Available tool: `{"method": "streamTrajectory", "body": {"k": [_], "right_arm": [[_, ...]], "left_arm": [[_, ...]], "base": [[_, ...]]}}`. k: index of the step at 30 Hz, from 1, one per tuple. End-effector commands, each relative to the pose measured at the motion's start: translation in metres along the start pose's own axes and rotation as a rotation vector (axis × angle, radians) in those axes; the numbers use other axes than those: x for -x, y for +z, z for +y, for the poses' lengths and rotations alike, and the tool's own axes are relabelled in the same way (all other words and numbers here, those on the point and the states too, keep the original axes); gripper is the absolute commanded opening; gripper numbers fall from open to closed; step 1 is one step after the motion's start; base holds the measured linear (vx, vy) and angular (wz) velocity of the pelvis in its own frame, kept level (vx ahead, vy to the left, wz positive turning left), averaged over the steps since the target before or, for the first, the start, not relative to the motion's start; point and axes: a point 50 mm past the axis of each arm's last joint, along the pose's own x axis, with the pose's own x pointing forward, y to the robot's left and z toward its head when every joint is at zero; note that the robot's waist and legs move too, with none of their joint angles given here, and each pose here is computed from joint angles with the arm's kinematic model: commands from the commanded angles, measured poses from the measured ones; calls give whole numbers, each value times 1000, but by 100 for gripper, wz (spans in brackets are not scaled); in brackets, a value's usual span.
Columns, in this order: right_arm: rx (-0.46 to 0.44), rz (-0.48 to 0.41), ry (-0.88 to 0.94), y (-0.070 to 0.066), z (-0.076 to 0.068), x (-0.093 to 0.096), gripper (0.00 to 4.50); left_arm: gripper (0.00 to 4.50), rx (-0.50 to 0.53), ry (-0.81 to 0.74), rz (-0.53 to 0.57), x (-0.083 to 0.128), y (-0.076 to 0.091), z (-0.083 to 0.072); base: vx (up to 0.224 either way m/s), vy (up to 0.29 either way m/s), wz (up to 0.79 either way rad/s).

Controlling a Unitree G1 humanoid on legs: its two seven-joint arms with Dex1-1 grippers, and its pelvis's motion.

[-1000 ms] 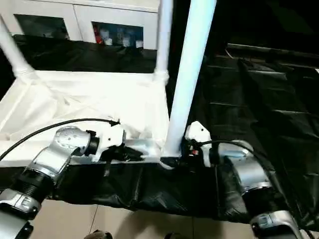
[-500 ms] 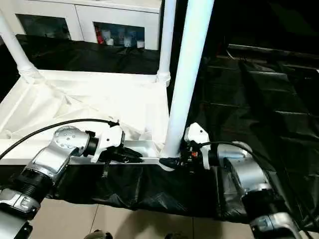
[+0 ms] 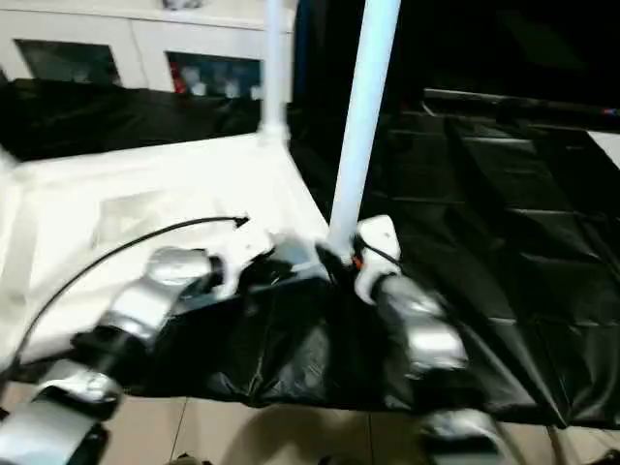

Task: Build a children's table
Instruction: Rotate leg to tighten

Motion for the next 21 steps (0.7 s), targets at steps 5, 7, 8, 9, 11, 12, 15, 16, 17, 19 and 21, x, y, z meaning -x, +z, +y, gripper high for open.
{"method": "streamTrajectory", "body": {"k": [5,7,8,9,11,12,15,16,17,19,21], "right_arm": [[-13,6,139,2,25,-9,357],[25,-11,198,6,16,-3,384],[34,-13,204,7,15,-2,394],[56,-12,235,8,10,1,394],[66,-11,248,9,8,3,418],[73,-9,260,9,7,4,418],[137,23,396,10,-2,17,430],[142,31,426,10,-4,20,430],[154,55,532,11,-7,30,430],[165,74,593,11,-8,36,430],[198,107,674,10,-9,44,430]], "left_arm": [[0,-41,-176,-76,-21,11,-34],[0,-55,-183,-62,-13,5,-29],[0,-59,-184,-57,-11,4,-28],[0,-69,-190,-46,-7,1,-25],[0,-74,-192,-41,-6,-1,-24],[0,-77,-195,-38,-4,-2,-23],[0,-109,-237,-19,9,-8,-17],[0,-116,-247,-15,11,-9,-16],[0,-128,-280,-14,17,-10,-13],[0,-135,-298,-14,21,-11,-12],[0,-145,-326,-11,25,-11,-11]], "base": [[0,0,0],[0,0,0],[0,0,0],[0,0,0],[0,0,0],[0,0,0],[0,0,0],[0,0,0],[0,0,0],[0,0,0],[0,0,0]]}}
